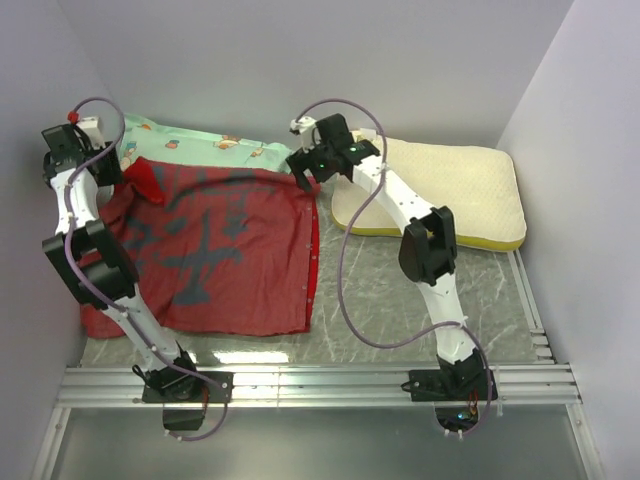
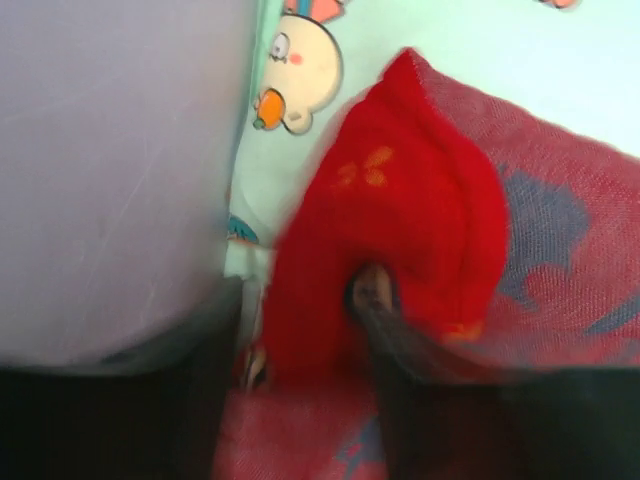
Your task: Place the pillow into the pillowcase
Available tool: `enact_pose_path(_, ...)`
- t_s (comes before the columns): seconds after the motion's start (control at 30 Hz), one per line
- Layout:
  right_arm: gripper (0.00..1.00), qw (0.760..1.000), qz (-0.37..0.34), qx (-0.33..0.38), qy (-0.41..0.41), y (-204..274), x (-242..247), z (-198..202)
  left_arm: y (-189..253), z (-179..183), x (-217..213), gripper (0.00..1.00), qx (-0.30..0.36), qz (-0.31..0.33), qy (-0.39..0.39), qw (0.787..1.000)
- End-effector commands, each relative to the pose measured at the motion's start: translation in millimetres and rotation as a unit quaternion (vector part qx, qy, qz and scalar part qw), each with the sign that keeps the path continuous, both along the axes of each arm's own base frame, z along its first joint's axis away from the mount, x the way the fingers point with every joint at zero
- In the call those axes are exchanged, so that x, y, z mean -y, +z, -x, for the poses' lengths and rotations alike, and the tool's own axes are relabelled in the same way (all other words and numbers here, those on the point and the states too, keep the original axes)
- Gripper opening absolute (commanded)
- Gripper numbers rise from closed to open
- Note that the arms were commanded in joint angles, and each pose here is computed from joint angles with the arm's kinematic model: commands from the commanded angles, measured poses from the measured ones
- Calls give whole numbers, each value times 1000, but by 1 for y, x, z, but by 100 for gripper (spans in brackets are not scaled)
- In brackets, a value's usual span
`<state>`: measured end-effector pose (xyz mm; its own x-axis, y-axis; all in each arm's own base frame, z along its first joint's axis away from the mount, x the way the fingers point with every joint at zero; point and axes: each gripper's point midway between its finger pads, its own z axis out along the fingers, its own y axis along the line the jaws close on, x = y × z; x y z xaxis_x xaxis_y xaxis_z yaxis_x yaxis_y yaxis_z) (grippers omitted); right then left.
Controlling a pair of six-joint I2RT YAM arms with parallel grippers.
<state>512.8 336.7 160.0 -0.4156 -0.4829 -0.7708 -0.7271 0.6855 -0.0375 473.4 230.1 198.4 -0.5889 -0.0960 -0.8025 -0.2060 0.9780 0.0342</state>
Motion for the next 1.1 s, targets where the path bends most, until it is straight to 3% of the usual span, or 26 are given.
enact_pose_path(0.0,97,997,-27,59,-51,88,59,-8,47,-2,-13,63,23,-3,26,999)
enact_pose_path(0.03,98,997,-23,59,-54,91,73,-6,54,-1,-9,66,35,-2,19,999)
enact_pose_path(0.07,99,998,-9,39,-56,77,89,2,60,0,-1,79,44,7,5,999)
enact_pose_path(0.13,99,997,14,40,-64,88,135,11,70,10,18,90,49,23,-20,998)
enact_pose_path(0.33,100,986,130,-27,-98,36,262,12,64,46,115,96,18,94,-198,975)
enact_pose_path(0.47,100,979,166,-48,-106,6,303,-16,50,76,169,96,-5,123,-275,954)
enact_pose_path(0.5,100,976,183,-72,-95,-23,308,-21,53,82,182,97,-2,121,-289,950)
enact_pose_path(0.63,100,966,220,-122,-59,-67,320,-16,29,103,207,97,-29,134,-311,941)
enact_pose_path(0.73,96,949,241,-202,-10,-98,325,28,20,110,217,97,-44,134,-317,938)
enact_pose_path(0.87,70,908,220,-353,55,-133,325,132,10,111,225,95,-53,118,-320,939)
enact_pose_path(0.97,54,885,189,-420,71,-134,313,194,7,107,232,94,-51,117,-324,937)
enact_pose_path(1.07,52,884,114,-450,51,-115,280,224,6,102,238,93,-52,124,-327,936)
